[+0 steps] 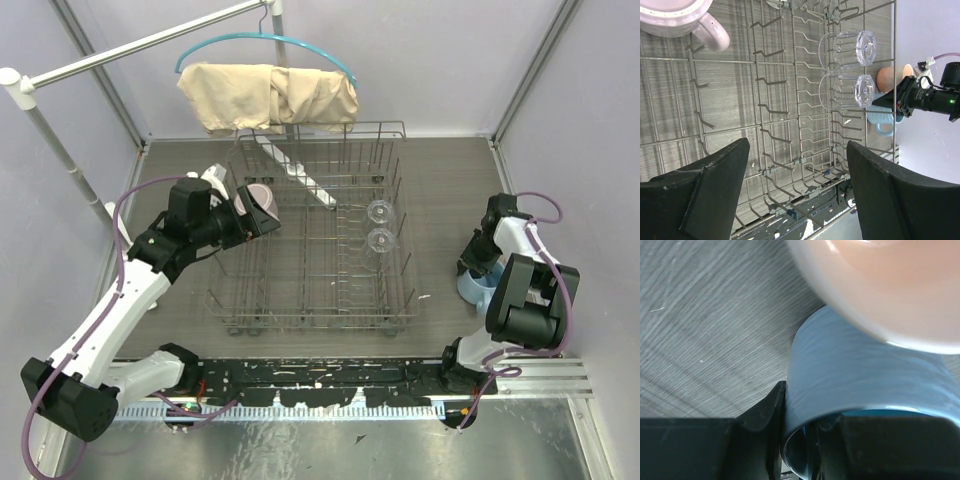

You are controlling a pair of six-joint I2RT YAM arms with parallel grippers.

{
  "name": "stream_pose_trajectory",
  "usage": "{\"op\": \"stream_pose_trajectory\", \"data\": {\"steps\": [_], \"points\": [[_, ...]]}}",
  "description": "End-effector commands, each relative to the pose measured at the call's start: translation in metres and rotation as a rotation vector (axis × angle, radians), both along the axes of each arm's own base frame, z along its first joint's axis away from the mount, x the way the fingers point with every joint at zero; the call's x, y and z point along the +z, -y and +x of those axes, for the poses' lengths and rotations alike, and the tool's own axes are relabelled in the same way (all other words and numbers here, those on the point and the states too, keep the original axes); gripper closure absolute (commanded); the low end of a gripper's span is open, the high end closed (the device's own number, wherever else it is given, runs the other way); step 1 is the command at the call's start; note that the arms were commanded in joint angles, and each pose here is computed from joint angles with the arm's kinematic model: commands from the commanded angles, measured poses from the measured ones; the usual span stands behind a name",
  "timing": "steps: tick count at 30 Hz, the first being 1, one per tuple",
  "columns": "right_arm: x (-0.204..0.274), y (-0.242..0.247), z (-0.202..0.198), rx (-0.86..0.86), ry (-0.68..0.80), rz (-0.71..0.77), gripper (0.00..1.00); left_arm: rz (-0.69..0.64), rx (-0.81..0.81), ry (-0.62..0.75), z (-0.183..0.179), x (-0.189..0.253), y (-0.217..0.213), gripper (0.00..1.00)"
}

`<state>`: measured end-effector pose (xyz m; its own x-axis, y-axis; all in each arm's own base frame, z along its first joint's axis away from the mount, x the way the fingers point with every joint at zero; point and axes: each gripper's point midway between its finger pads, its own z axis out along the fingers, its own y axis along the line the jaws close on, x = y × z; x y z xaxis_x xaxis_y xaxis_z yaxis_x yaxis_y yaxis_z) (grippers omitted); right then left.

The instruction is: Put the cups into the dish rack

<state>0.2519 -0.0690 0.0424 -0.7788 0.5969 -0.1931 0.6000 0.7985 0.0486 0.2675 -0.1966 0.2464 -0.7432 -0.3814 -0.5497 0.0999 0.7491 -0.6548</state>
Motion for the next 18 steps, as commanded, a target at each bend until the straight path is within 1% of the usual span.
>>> {"op": "stream_pose_trajectory", "data": {"steps": [1,6,12,14,18], "points": [[0.033,-0.008,0.022,0.023,0.143,0.033,0.99,-0.009,-0.007,-0.003,-0.003,0.003,-0.001,0.14],[0.076,-0.015,0.037,0.001,0.264,0.06,0.99,-0.013,-0.03,-0.006,-0.005,0.007,0.002,0.15],[0.135,-0.024,0.063,-0.045,0.455,0.117,0.99,-0.072,-0.087,-0.018,-0.012,0.015,0.014,0.14],[0.165,-0.028,0.075,-0.054,0.547,0.138,0.99,-0.115,-0.121,-0.025,-0.015,0.02,0.022,0.14],[0.242,-0.038,0.094,-0.038,0.756,0.187,0.99,-0.215,-0.21,-0.044,-0.026,0.034,0.038,0.14]]}}
